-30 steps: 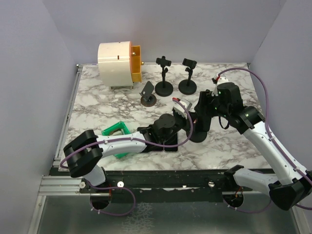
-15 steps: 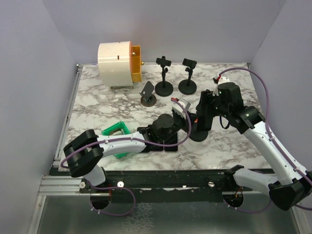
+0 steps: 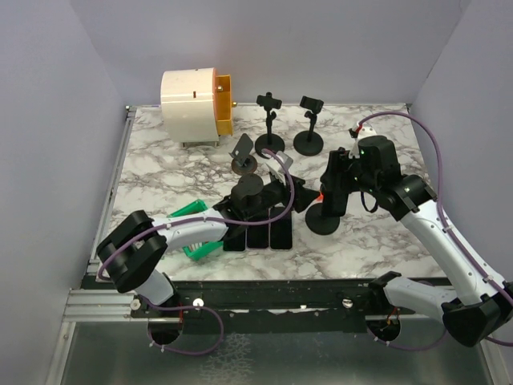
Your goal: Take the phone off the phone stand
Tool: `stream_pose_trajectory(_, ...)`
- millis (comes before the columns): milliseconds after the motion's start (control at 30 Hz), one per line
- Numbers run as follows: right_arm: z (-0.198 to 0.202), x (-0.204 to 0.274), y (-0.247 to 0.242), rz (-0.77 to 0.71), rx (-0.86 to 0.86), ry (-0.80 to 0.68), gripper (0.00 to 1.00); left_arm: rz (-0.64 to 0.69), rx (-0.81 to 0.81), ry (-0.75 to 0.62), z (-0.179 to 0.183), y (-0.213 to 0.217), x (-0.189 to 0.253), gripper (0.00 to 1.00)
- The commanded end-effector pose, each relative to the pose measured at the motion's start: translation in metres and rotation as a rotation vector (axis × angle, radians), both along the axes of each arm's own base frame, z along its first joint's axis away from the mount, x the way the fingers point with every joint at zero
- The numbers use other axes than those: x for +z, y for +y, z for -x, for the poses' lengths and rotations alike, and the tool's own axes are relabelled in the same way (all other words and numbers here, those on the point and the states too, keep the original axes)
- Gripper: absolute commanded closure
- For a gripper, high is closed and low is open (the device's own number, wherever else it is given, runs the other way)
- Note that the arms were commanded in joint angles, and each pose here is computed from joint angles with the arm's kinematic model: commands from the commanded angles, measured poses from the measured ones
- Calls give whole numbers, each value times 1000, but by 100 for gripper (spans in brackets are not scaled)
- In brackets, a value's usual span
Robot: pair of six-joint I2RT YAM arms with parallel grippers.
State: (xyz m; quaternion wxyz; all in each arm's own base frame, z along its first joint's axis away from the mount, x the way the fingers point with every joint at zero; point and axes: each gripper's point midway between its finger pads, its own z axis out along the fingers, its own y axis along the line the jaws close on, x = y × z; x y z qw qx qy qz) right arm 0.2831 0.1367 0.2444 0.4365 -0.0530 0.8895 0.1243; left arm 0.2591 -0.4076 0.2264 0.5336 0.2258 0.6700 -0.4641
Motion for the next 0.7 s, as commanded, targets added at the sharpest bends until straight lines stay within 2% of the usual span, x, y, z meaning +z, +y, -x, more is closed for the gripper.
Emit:
stream_pose_trajectory(0,2,22,9,-62,41,-64,87,89,-201,-3,24,-14,21,33)
stream_pose_trajectory(300,1,23,13,-71,55,-61,87,107,-269,33,22,-25,17,38)
stream_pose_trajectory(500,0,24,13,-71,55,-64,87,146,-279,51,18,-24,20,46)
stream_pose_trajectory(667,-1,23,14,-72,54,-64,88,182,-310,58,22,-25,26,46)
